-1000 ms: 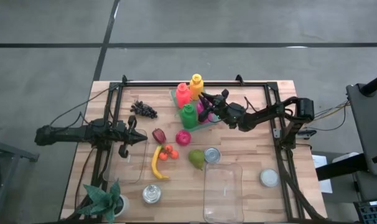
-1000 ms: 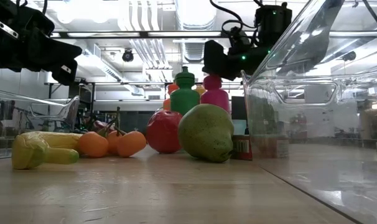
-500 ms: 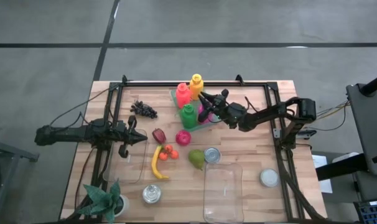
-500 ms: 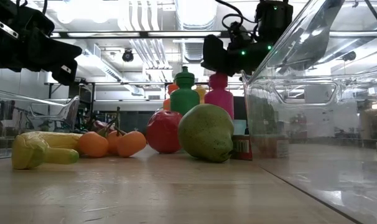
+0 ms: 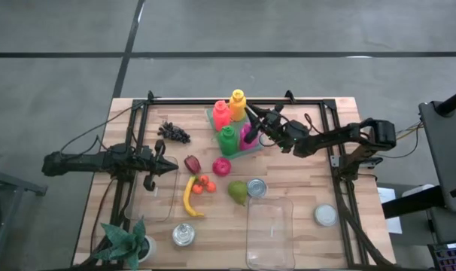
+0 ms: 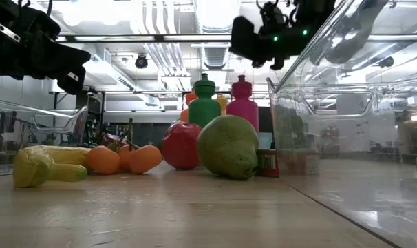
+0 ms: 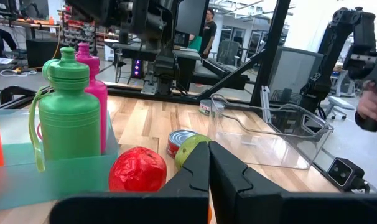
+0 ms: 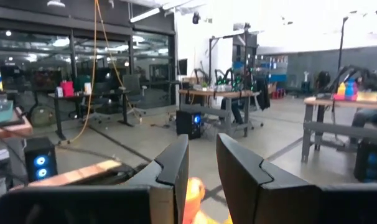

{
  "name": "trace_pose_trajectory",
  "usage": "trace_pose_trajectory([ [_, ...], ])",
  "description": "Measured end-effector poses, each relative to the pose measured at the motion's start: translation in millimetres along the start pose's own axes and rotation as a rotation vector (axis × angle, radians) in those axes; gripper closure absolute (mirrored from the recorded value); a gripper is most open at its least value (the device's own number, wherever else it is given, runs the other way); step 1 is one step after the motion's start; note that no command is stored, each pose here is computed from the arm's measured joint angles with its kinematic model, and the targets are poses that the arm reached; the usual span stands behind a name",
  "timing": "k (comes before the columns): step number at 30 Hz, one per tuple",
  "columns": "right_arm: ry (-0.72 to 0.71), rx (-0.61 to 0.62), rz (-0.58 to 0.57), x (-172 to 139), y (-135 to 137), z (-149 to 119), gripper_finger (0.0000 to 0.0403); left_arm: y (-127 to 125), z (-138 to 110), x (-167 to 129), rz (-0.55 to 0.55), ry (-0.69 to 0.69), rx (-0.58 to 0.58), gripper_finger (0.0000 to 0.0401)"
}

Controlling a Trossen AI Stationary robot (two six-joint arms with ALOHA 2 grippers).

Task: Pick & Place Food Item
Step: Put the green pear into the bottom transparent bin

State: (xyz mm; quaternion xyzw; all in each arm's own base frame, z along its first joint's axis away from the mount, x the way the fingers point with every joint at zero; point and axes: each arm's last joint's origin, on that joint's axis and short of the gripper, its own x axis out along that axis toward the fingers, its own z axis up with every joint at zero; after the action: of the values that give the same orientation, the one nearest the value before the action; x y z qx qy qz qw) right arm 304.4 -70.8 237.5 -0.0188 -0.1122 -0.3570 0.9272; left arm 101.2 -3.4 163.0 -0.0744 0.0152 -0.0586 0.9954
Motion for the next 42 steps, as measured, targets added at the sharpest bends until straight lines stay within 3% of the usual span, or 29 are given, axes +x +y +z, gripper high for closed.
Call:
trace_pose_trajectory([
  [9, -0.001, -0.017, 0.024, -16, -3, 39, 0.0323, 0, 0, 0, 0.0, 0.0, 0.0, 0.04],
  [18, 0.275, 0.14, 0.007, -41, -22, 69, 0.0323, 0, 0, 0, 0.0, 0.0, 0.0, 0.04],
  [30, 0.439, 0.39, -0.072, -68, -40, 84, 0.0323, 0, 0, 0, 0.0, 0.0, 0.0, 0.04],
  [35, 0.601, 0.35, -0.082, -74, -45, 95, 0.0323, 0, 0, 0, 0.0, 0.0, 0.0, 0.04],
  [42, 0.675, 0.295, -0.103, -73, -46, 116, 0.0323, 0, 0, 0, 0.001, 0.0, 0.0, 0.04],
])
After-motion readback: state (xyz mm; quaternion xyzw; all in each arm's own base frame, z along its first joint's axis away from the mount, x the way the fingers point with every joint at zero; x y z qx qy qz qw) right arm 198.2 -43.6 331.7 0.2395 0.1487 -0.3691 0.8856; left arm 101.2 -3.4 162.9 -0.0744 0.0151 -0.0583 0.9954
